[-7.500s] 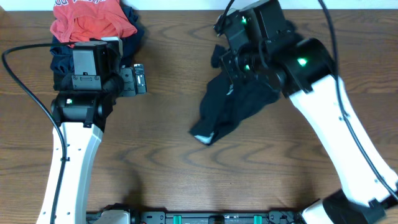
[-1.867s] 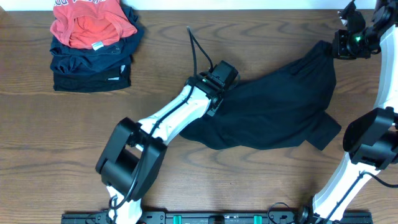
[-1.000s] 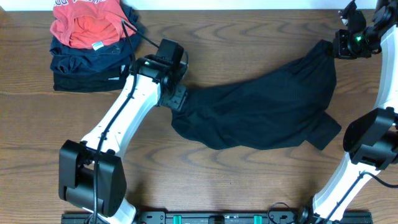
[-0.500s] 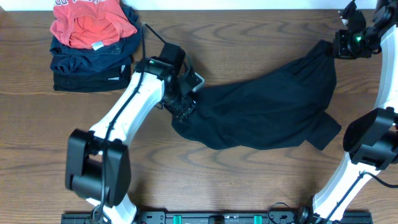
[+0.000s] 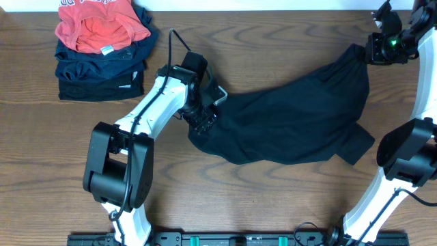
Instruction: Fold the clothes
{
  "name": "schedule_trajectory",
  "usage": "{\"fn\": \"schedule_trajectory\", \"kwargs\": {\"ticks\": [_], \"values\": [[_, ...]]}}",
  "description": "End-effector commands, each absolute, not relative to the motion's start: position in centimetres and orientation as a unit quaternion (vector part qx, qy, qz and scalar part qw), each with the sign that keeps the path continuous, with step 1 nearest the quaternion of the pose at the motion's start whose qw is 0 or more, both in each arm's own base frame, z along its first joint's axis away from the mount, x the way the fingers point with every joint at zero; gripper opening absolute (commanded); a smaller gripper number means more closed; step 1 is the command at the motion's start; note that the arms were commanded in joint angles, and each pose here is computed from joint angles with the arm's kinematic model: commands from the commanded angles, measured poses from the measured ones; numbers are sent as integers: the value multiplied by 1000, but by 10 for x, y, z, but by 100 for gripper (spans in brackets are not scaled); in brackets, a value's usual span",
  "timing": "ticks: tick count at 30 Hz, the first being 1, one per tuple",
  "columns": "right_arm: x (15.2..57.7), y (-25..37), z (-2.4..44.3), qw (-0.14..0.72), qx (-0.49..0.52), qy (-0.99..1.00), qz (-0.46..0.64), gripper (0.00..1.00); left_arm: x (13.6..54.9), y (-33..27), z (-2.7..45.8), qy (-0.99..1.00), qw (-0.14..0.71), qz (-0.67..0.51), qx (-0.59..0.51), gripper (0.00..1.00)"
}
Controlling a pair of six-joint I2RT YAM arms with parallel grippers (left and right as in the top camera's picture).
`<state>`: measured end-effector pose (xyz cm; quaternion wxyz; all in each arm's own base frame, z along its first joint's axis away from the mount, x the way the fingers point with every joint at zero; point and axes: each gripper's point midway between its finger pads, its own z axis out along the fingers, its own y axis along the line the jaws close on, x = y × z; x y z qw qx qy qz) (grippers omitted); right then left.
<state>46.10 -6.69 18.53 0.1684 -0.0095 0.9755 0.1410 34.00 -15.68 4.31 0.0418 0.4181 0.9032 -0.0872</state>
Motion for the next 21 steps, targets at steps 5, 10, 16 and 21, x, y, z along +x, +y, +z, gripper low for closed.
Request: {"fn": "schedule_trajectory", "kwargs": {"ticks": [5,10,16,21], "values": [[461,-66,188,172,-19,975,138,2,340,-149,37,903,34,-69,424,71],[461,-66,188,171,-18,975,138,2,345,-142,36,905,38,-53,420,71],[460,-69,186,167,-17,977,129,2,349,-140,36,901,44,-51,428,71],[459,-70,186,166,-16,978,127,2,353,-141,33,899,54,-50,431,71]]}}
